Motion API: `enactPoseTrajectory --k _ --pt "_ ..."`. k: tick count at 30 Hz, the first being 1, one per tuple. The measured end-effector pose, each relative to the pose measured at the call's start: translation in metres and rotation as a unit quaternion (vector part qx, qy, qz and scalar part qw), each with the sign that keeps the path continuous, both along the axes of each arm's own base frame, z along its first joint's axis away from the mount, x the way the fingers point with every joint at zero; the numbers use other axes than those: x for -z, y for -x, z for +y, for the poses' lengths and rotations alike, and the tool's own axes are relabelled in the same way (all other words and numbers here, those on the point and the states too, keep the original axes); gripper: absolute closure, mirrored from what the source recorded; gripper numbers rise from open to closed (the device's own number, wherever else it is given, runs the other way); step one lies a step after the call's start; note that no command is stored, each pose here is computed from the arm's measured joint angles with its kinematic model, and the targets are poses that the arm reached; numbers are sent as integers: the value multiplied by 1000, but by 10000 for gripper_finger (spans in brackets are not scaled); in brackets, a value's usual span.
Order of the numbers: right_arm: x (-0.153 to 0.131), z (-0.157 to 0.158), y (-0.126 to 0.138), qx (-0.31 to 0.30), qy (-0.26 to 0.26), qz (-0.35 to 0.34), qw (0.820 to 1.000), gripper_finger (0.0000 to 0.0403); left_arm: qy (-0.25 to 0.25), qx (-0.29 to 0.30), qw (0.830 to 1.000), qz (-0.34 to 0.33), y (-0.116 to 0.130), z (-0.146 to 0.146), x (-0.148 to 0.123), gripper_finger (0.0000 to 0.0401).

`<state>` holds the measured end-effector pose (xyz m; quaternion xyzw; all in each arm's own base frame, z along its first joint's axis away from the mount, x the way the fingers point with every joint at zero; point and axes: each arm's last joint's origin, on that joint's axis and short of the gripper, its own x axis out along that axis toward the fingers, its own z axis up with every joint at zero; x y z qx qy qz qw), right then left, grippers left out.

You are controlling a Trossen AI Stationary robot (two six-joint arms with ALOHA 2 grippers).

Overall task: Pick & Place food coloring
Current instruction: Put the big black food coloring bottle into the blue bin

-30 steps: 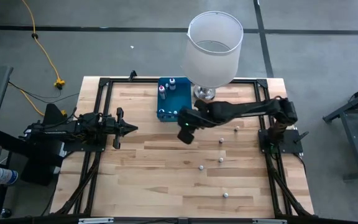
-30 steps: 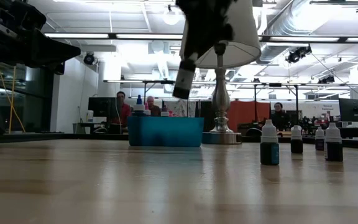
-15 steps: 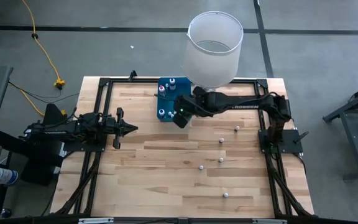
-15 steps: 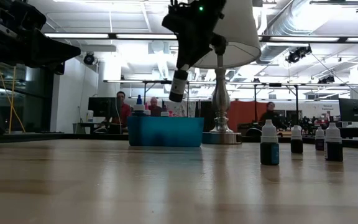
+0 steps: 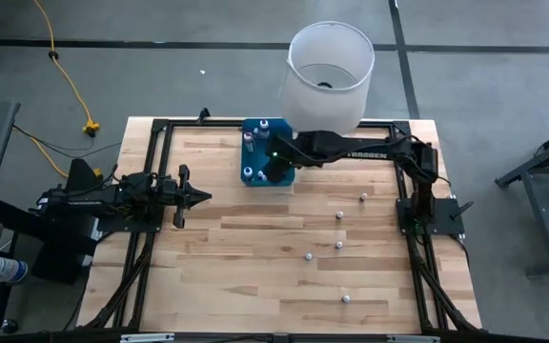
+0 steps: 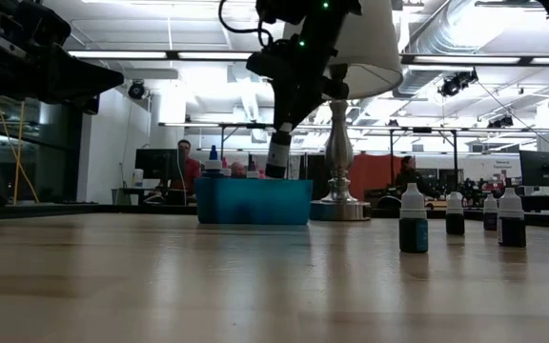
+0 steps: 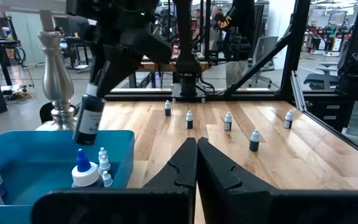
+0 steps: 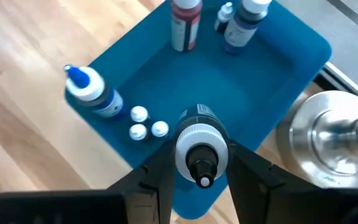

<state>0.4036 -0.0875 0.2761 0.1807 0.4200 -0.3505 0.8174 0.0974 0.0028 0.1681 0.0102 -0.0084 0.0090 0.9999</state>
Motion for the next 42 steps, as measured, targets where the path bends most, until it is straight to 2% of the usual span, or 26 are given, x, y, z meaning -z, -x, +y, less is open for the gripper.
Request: enactPoseTrajectory --k 12,24,42 --pt "2 -1 -2 18 -6 -12 1000 289 0 0 1000 0 0 0 0 401" --pt "25 -8 -13 24 -20 -3 1000 289 0 -2 1000 0 0 0 0 401" --pt "42 -30 -20 42 -28 -12 999 288 0 -3 1000 0 0 0 0 401"
